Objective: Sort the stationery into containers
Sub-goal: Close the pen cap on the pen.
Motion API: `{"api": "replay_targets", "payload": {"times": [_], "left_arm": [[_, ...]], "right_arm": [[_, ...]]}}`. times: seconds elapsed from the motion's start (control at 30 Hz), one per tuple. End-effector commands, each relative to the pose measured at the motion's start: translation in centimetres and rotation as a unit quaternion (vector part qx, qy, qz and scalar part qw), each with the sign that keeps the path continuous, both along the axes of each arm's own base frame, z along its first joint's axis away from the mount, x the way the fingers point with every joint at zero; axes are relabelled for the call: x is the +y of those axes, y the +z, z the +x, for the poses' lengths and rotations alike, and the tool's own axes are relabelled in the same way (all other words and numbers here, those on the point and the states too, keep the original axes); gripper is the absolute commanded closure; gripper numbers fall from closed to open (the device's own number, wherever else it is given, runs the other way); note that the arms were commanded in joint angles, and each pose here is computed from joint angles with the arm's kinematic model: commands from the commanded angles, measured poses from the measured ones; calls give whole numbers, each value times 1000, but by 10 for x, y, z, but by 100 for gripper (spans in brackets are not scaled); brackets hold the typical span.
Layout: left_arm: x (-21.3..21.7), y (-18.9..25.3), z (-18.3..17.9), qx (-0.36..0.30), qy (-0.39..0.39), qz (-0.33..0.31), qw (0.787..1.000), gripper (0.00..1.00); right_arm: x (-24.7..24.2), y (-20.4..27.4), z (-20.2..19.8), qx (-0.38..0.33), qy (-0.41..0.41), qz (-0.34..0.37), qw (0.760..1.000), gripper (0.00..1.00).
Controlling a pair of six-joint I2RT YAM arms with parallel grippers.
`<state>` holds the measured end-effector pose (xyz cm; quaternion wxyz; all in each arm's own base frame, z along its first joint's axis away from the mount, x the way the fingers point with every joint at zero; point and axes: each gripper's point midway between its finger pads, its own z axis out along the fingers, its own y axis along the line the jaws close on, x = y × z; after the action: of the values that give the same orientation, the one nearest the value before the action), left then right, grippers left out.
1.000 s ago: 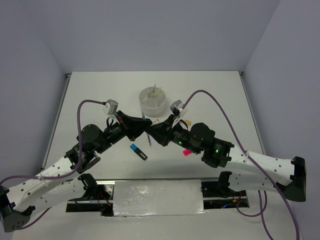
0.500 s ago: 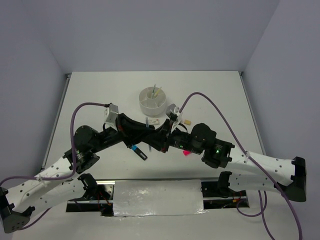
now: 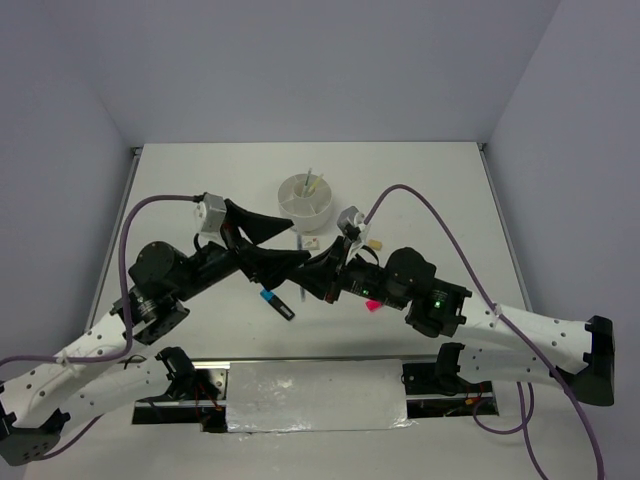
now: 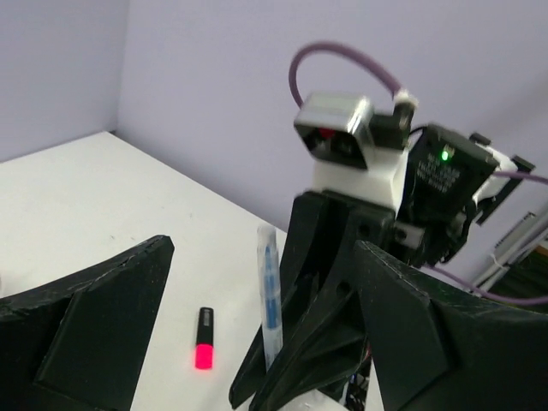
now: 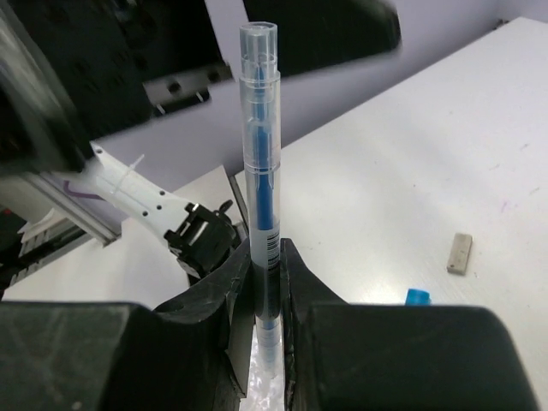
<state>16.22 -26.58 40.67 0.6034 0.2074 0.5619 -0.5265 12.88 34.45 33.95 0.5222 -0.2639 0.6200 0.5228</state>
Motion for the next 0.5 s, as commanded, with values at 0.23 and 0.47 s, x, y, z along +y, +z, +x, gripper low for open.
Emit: {"api": "replay_targets", "payload": {"times": [0.23,0.47], "left_arm": [[25,33,12,-18,75,-26,997,20],[18,27,13,-10,63,-17,998,37]], "right_arm": [[-3,-1,2,-2,-6,-1,1000,100],[-3,3,3,-8,-7,-6,1000,100]]}}
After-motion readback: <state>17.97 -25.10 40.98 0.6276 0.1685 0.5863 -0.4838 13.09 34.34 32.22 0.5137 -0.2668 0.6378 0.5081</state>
